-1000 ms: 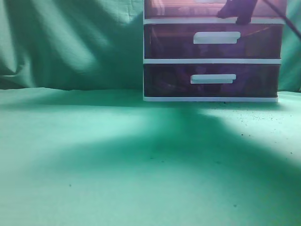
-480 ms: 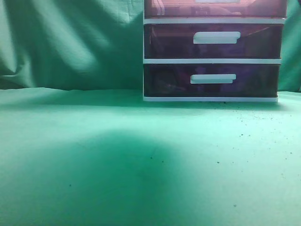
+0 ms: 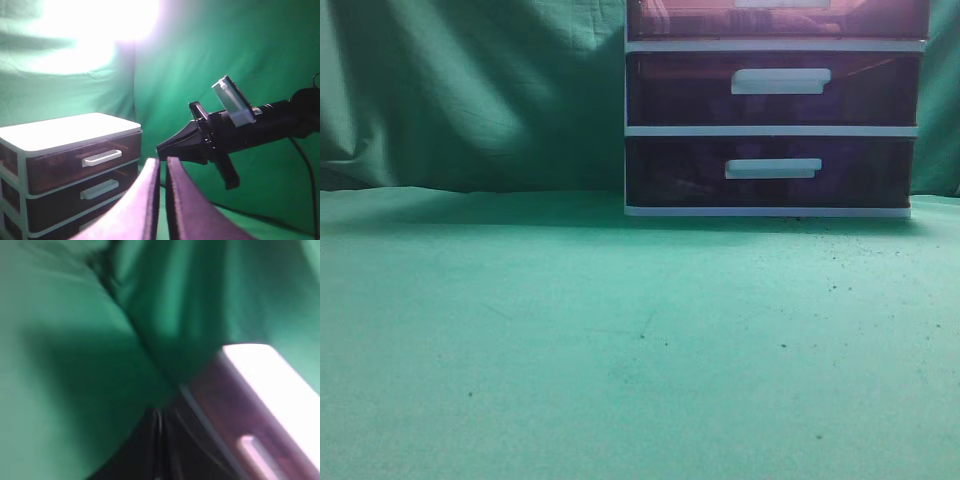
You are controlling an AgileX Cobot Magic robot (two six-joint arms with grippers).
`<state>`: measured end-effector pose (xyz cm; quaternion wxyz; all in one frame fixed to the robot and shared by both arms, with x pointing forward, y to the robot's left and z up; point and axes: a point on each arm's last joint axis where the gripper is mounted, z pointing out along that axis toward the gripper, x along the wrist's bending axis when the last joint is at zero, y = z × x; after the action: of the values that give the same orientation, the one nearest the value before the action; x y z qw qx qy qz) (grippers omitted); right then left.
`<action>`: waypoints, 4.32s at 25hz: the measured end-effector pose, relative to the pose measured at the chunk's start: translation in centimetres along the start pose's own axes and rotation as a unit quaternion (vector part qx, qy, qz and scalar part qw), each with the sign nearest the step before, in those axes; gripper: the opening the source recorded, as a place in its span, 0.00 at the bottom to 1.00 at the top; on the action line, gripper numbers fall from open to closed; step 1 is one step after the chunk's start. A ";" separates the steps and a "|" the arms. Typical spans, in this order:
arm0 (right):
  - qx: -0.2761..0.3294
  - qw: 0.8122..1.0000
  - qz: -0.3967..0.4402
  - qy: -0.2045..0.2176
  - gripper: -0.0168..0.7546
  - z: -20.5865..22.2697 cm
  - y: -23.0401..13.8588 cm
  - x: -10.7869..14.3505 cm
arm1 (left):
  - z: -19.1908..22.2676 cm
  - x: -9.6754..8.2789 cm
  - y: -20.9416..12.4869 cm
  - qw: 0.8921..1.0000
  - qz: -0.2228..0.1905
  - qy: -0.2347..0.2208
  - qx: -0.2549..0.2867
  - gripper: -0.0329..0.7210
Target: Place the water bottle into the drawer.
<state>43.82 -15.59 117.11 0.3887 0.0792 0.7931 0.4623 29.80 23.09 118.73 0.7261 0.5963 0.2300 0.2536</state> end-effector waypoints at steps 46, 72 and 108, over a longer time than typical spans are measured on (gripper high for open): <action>-0.051 0.979 0.194 -0.023 0.02 -12.7 -11.3 12.6 | -7.2 1.0 -15.4 0.986 -0.089 0.138 -0.010 0.04; 0.104 0.834 0.398 -0.368 0.02 -14.1 -21.7 14.7 | -7.2 1.0 -15.4 0.986 -0.091 0.138 -0.011 0.04; 0.118 0.831 0.402 -0.366 0.02 -13.8 -22.6 15.2 | -7.8 2.5 -14.8 0.974 -0.030 0.221 -0.039 0.04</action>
<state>29.15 -30.11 94.59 0.4182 0.5991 0.5399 0.4180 28.15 28.21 102.64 0.6875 0.4896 0.3920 0.3660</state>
